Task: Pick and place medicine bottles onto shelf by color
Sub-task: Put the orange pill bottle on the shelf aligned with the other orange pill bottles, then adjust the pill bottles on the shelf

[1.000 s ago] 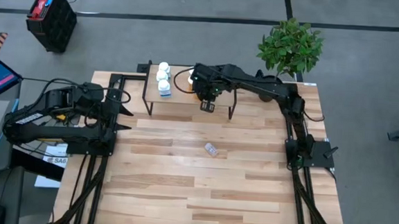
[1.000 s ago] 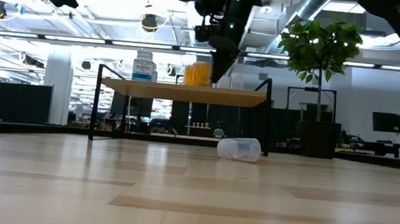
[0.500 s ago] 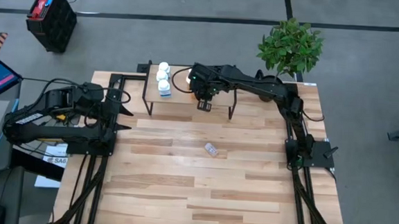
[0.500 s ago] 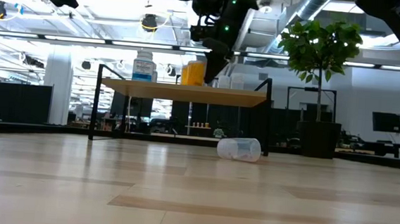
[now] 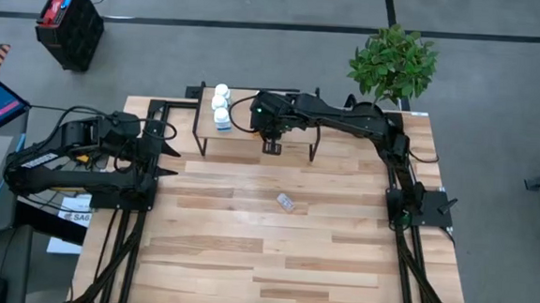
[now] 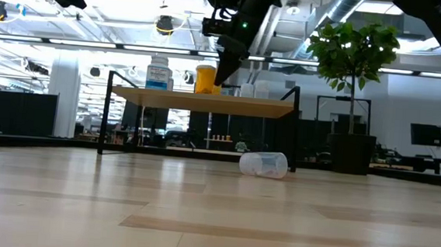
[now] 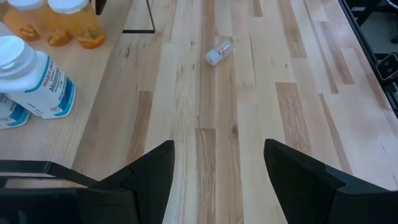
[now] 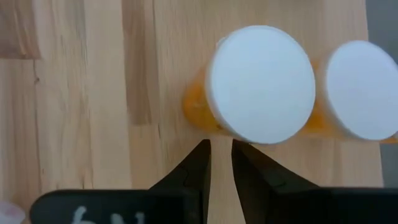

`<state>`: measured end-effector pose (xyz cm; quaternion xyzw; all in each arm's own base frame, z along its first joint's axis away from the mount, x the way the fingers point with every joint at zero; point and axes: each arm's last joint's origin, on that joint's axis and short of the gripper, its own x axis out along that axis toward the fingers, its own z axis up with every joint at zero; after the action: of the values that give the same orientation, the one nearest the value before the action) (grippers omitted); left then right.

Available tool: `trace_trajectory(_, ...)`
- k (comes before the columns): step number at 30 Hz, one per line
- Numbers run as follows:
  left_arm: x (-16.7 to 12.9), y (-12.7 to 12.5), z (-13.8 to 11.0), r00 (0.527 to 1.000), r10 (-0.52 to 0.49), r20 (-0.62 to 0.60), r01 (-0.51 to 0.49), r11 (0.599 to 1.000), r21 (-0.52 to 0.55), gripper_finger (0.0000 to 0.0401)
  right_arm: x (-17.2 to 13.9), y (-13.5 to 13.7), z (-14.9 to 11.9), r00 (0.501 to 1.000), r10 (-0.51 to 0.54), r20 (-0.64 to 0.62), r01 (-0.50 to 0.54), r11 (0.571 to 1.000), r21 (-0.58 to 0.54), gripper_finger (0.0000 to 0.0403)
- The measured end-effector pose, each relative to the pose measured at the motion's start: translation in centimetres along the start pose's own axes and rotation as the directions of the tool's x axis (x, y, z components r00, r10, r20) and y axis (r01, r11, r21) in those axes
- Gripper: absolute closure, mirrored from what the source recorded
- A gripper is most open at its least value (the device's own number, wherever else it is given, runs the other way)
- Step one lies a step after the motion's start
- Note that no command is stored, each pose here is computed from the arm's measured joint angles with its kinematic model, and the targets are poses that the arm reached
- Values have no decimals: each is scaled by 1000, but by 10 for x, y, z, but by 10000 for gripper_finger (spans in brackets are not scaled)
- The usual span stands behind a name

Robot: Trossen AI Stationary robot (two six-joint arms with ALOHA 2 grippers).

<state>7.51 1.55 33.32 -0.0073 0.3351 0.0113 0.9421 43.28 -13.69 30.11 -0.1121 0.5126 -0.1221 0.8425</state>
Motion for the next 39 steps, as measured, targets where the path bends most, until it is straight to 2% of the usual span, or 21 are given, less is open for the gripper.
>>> trace_trajectory(7, 0, 0, 0, 1000, 0, 0, 0, 1000, -2, 168, -10, -1, -6, 998, 16, -62, -16, 1000, 1, 317)
trace_trajectory(13, 0, 0, 0, 1000, 1, -1, -1, 1000, -3, 168, -41, -9, -11, 990, 34, -135, -34, 999, 9, 317)
trace_trajectory(20, 0, 0, 0, 1000, 2, 0, -2, 1000, -3, 168, -67, -39, -23, 989, 8, -146, 2, 998, 64, 317)
trace_trajectory(25, 0, 0, 0, 1000, 2, -1, -2, 1000, -3, 168, -82, -64, -43, 980, 0, -201, 37, 983, 182, 317)
trace_trajectory(29, 0, 0, 0, 1000, 3, -1, -3, 1000, 10, 168, -83, -82, -54, 974, -10, -226, 73, 959, 273, 317)
trace_trajectory(39, 0, 0, 0, 1000, 3, -1, -3, 1000, 22, 168, -60, -102, -80, 944, 21, -330, 92, 942, 323, 348)
